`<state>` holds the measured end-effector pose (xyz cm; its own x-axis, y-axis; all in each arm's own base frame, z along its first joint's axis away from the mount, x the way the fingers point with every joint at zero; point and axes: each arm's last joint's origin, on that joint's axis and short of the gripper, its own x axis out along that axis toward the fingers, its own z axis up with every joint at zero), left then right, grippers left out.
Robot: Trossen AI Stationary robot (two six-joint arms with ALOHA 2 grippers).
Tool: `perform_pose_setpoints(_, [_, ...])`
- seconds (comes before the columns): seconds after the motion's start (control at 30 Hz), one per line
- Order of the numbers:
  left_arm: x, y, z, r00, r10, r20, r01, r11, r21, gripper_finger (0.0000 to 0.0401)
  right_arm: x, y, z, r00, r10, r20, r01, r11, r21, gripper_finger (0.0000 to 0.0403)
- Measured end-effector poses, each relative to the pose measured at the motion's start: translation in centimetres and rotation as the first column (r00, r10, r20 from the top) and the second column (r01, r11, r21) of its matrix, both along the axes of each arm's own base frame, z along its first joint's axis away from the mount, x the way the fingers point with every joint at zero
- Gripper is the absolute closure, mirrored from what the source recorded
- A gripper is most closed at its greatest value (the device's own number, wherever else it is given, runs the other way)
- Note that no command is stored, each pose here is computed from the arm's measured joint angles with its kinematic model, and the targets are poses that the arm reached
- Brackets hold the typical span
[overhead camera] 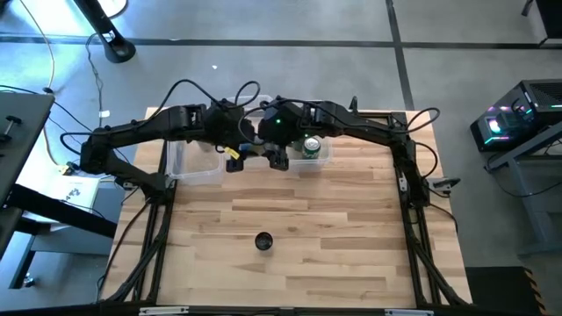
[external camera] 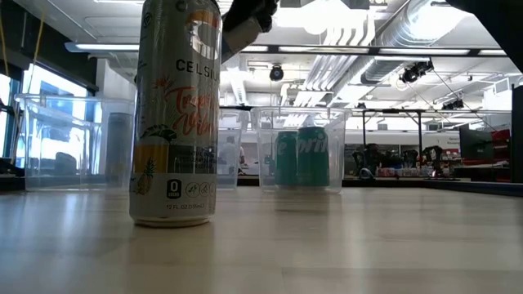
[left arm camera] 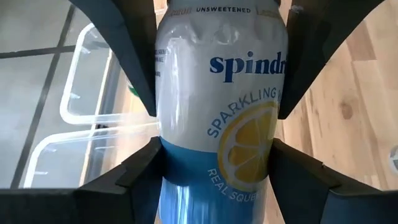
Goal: Sort soda cans
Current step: Put the blue white soda can into the middle transparent bin
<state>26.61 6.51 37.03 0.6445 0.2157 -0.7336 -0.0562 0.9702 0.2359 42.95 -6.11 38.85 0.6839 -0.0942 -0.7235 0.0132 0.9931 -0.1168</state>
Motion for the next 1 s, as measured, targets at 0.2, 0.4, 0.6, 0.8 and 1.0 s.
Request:
perform_pose_setpoints(0.2, [-0.3,0.3,0.1,0.999,0.041,-0.010,-0.041,0.999,0.023,0.0171,0.0,-1.0,0.2,0.999,-0.030,0.027,0.030,0.999,-0.012,0.0091])
perform_pose_setpoints(0.4, [-0.1,1.2,-0.2,0.997,0.080,-0.001,-0.080,0.996,0.034,0.0195,0.2,-2.0,0.6,0.995,-0.063,0.075,0.065,0.998,-0.019,0.0091])
perform_pose_setpoints(0.6, [0.0,2.8,-2.4,0.989,0.148,0.012,-0.149,0.989,0.027,0.0346,0.5,-4.0,-0.7,0.992,-0.109,0.065,0.111,0.993,-0.026,0.0112])
perform_pose_setpoints(0.8, [-0.1,3.1,-2.5,0.984,0.178,0.005,-0.178,0.982,0.066,0.0362,0.9,-4.7,-1.4,0.989,-0.120,0.084,0.126,0.989,-0.072,0.0125])
perform_pose_setpoints(1.0, [-1.1,3.6,-2.2,0.973,0.228,-0.025,-0.226,0.972,0.068,0.0348,1.2,-5.8,-1.3,0.985,-0.117,0.127,0.129,0.988,-0.090,0.0125])
